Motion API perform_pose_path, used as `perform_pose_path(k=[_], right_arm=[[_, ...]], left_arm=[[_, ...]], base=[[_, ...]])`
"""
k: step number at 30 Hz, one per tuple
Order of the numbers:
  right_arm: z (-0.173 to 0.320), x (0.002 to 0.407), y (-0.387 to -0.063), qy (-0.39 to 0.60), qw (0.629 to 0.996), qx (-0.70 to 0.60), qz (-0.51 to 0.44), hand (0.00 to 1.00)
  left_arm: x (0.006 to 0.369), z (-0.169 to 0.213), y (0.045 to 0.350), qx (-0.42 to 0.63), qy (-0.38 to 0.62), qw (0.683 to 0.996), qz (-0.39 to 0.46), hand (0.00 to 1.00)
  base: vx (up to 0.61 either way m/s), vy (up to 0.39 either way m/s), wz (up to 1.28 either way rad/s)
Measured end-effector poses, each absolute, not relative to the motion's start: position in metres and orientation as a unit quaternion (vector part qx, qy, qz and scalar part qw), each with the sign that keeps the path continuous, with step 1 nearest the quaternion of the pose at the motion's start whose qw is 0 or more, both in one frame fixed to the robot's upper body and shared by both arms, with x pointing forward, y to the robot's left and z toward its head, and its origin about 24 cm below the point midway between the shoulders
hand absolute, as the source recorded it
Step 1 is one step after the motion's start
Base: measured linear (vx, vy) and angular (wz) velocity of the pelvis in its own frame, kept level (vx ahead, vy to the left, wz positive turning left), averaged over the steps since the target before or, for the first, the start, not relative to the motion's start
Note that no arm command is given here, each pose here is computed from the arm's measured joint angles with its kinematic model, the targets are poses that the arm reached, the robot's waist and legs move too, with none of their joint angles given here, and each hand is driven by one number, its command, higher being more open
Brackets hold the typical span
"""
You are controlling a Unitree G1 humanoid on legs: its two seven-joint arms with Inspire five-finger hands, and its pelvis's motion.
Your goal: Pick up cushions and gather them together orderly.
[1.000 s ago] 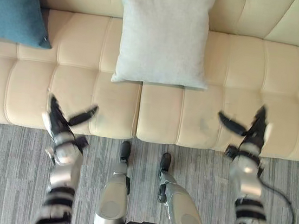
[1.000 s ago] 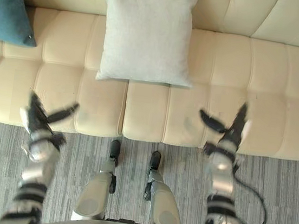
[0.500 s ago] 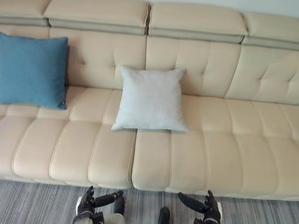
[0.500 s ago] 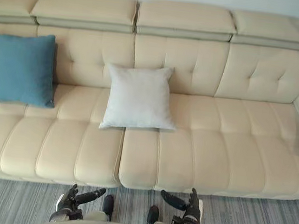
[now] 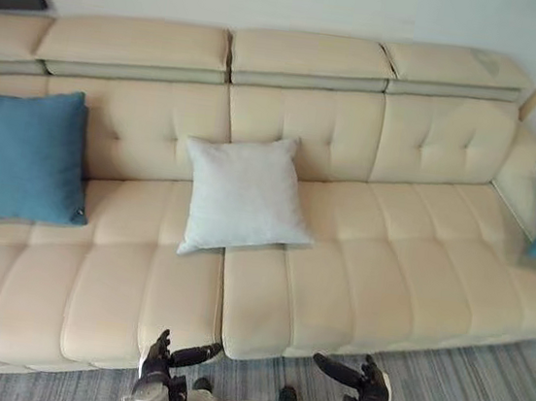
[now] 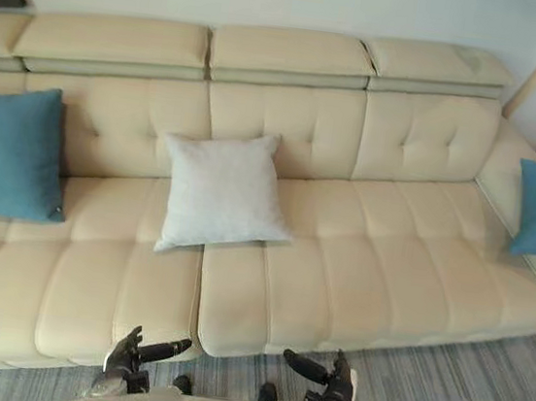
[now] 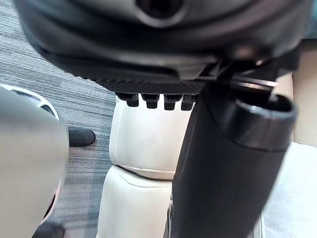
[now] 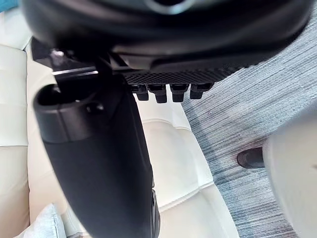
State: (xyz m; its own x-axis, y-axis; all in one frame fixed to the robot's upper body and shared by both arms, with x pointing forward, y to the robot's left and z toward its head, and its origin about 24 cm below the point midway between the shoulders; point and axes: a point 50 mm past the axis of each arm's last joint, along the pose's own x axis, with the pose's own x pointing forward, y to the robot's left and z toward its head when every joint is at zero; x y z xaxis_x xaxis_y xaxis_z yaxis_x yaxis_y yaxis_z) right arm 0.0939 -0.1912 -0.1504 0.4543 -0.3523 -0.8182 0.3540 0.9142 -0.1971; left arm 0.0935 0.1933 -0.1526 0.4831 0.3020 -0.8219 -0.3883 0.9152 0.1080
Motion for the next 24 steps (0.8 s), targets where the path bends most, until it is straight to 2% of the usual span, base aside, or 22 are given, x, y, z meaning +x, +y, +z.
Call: perform_pose_path(k=[6, 9, 11, 16, 20, 24], right_arm=[[-0.146, 0.122, -0.174, 0.461, 0.868, 0.016, -0.184, 1.0], [-0.148, 0.12, -0.17, 0.469, 0.866, 0.015, -0.176, 1.0], [-0.145, 0.13, -0.182, 0.456, 0.87, 0.002, -0.186, 1.0], [-0.134, 0.16, -0.188, 0.426, 0.886, -0.015, -0.184, 1.0], [-0.14, 0.147, -0.198, 0.45, 0.871, -0.026, -0.197, 1.0], [-0.142, 0.143, -0.2, 0.458, 0.863, -0.013, -0.215, 1.0]], left_arm=[[0.119, -0.145, 0.199, -0.034, 0.44, 0.875, 0.196, 1.0], [0.123, -0.141, 0.208, -0.022, 0.429, 0.879, 0.205, 1.0], [0.125, -0.141, 0.202, -0.033, 0.429, 0.88, 0.199, 1.0], [0.131, -0.138, 0.199, -0.03, 0.421, 0.884, 0.202, 1.0], [0.128, -0.141, 0.189, -0.025, 0.43, 0.884, 0.18, 1.0], [0.134, -0.138, 0.193, -0.02, 0.421, 0.888, 0.182, 1.0]], base=[[-0.07, 0.001, -0.37], [-0.06, -0.109, 0.17], [-0.09, -0.13, -0.04], [-0.16, -0.121, -0.09], [-0.2, -0.04, 0.5], [-0.09, 0.022, 0.36]])
